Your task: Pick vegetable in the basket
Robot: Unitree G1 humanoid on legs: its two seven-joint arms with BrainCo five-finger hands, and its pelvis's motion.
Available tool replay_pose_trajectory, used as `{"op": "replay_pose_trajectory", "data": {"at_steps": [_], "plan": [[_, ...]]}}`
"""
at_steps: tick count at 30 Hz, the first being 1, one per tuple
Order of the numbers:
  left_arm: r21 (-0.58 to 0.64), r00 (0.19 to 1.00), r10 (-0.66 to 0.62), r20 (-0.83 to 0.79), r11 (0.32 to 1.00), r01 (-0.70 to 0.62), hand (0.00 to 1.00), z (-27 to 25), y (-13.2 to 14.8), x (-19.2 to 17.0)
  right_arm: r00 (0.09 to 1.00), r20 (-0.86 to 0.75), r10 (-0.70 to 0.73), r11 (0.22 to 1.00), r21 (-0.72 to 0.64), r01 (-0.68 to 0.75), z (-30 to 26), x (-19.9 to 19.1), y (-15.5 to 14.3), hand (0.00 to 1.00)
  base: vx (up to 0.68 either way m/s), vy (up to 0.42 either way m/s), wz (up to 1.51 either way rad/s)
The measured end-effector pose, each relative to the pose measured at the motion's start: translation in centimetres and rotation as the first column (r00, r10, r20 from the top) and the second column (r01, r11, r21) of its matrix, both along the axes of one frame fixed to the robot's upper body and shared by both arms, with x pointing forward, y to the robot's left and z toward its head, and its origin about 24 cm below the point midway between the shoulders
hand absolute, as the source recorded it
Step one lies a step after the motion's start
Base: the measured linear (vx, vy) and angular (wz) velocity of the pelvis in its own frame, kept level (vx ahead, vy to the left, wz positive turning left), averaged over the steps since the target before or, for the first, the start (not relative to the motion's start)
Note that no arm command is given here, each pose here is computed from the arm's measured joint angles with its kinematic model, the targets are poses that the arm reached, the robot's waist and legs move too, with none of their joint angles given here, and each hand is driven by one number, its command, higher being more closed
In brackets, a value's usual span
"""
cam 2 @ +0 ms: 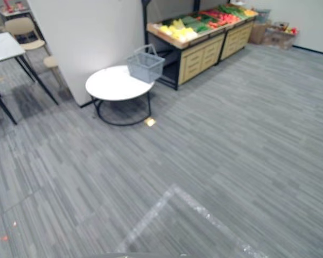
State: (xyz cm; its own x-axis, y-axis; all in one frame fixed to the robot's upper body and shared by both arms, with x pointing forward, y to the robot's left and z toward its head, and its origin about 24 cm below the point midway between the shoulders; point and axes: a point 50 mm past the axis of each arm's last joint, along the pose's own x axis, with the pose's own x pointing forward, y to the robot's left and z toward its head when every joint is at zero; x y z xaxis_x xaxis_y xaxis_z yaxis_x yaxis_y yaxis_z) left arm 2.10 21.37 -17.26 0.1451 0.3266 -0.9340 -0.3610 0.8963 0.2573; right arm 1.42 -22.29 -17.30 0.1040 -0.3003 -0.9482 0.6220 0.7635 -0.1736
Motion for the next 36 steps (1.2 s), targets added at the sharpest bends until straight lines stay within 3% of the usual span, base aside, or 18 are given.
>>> {"op": "replay_pose_trajectory", "data": {"at_steps": [36], "plan": [[0.025,0.993,-0.109,0.053,0.994,0.108,0.00,0.3,0.3,2.7,0.995,0.091,0.037,0.999,-0.010,-0.037,0.3,4.0,0.3,0.00,0.01,-0.026,-0.04]]}}
